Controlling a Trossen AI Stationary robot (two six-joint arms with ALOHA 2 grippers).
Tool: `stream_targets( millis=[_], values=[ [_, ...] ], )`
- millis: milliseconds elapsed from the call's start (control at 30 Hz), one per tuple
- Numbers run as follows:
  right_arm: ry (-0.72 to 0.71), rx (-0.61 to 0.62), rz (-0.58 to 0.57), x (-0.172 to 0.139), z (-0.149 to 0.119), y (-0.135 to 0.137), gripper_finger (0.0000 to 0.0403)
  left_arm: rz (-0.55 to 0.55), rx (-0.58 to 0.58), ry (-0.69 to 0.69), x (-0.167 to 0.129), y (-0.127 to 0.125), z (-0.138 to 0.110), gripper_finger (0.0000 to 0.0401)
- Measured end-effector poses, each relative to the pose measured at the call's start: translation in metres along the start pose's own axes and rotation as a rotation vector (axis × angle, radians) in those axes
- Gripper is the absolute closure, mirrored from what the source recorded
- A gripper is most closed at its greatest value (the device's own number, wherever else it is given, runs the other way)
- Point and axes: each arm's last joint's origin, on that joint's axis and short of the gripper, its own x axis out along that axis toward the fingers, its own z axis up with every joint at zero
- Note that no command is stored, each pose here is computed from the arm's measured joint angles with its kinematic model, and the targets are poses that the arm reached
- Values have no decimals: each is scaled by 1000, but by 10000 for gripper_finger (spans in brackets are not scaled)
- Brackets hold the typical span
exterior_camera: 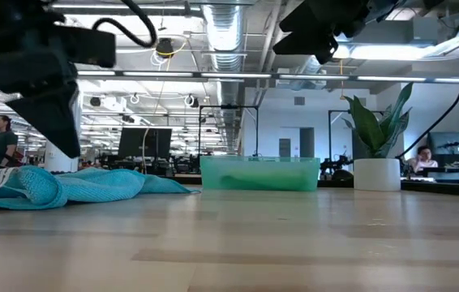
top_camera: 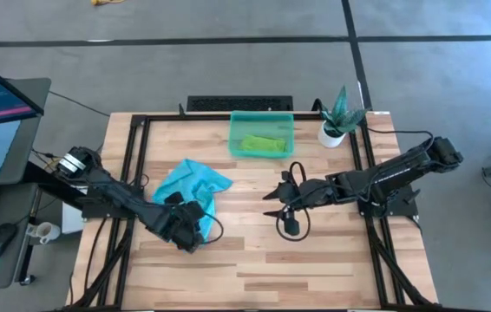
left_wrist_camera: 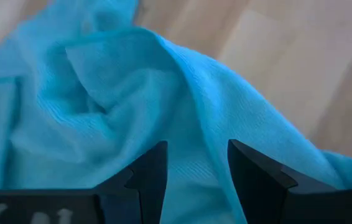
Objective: Roll microfiber towels into tight, uniform cylinder then place into a basket
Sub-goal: Fold the blue microfiber cloth
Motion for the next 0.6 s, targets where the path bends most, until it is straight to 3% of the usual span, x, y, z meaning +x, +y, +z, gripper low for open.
stream_targets(
  millis=[200,433,600],
  values=[
    [4,-1,-1,0,0,0,159,-45,-17,1,-16,-6,-17,241],
    [5,-1,1,0,-1,0,159,-122,-146,59,-32,-18,-43,241],
    [5,-1,1,0,-1,0,159,-147,-172,26,-42,-24,-59,241]
  ],
)
